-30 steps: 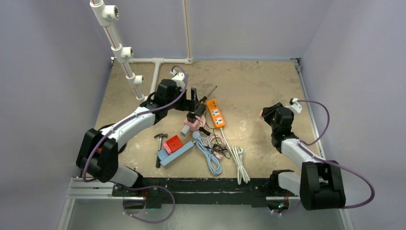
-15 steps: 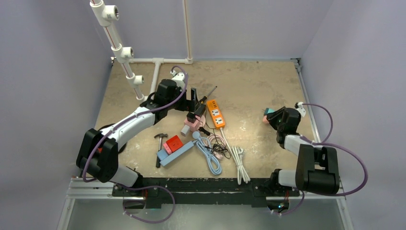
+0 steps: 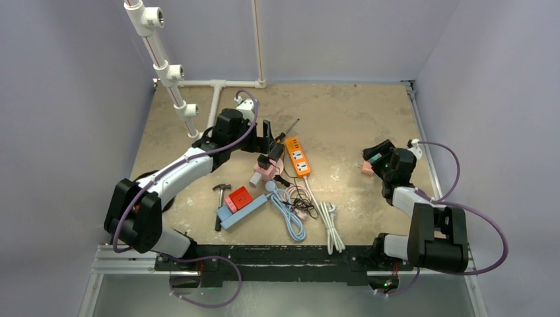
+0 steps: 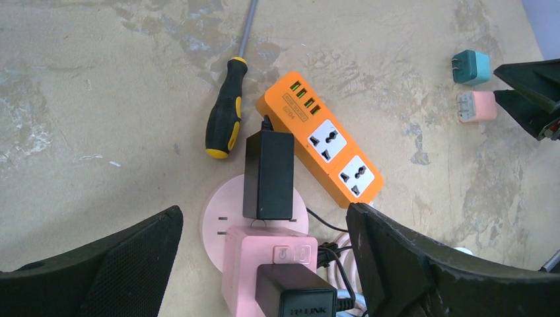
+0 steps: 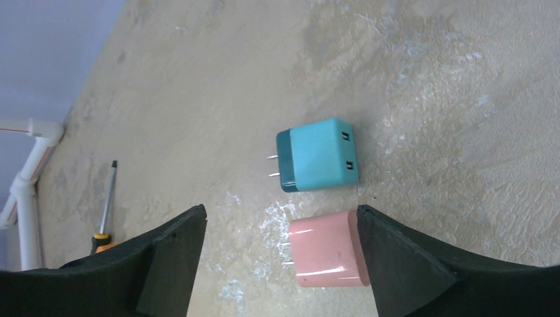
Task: Pull the plug off the socket
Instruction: Place the plug at the center of the board.
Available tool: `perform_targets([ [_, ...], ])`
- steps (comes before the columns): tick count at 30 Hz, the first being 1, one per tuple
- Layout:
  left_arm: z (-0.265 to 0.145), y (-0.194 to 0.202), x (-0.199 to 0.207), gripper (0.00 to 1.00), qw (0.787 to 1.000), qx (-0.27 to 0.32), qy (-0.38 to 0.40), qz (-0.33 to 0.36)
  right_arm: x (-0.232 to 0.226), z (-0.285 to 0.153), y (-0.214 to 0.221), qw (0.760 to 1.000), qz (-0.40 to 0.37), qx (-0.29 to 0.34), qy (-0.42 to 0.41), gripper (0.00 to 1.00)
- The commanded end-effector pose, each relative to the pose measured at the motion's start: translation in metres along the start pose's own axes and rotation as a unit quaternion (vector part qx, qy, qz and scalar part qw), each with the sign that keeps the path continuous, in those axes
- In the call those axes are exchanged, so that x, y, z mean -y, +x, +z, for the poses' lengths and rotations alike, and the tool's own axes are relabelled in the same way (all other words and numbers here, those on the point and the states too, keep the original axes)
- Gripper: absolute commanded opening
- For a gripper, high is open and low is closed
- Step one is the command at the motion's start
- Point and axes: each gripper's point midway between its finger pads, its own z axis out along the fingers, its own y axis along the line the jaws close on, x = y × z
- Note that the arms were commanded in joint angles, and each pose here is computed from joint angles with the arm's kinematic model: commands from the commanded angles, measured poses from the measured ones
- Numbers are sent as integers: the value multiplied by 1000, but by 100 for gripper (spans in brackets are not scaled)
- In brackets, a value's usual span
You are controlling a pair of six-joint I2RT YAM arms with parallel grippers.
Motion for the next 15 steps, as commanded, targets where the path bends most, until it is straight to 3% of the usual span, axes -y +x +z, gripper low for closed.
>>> perform_targets([
  [1,-13,-37,10,94,999,50,7,15,-20,-12,-26,998,-2,47,-36,90],
  [4,-13,-36,9,94,999,50,7,15,-35,-26,-45,994,-42,83,-61,94],
  [8,-12,-36,8,94,999,49,5,15,-95,-55,-32,969,-128,73,-201,92],
  [12,-10,-34,8,94,999,45,7,13,-139,-73,24,947,-204,-11,-248,90],
  [15,-8,-32,8,94,999,43,7,12,-138,-79,56,943,-221,-66,-242,88],
])
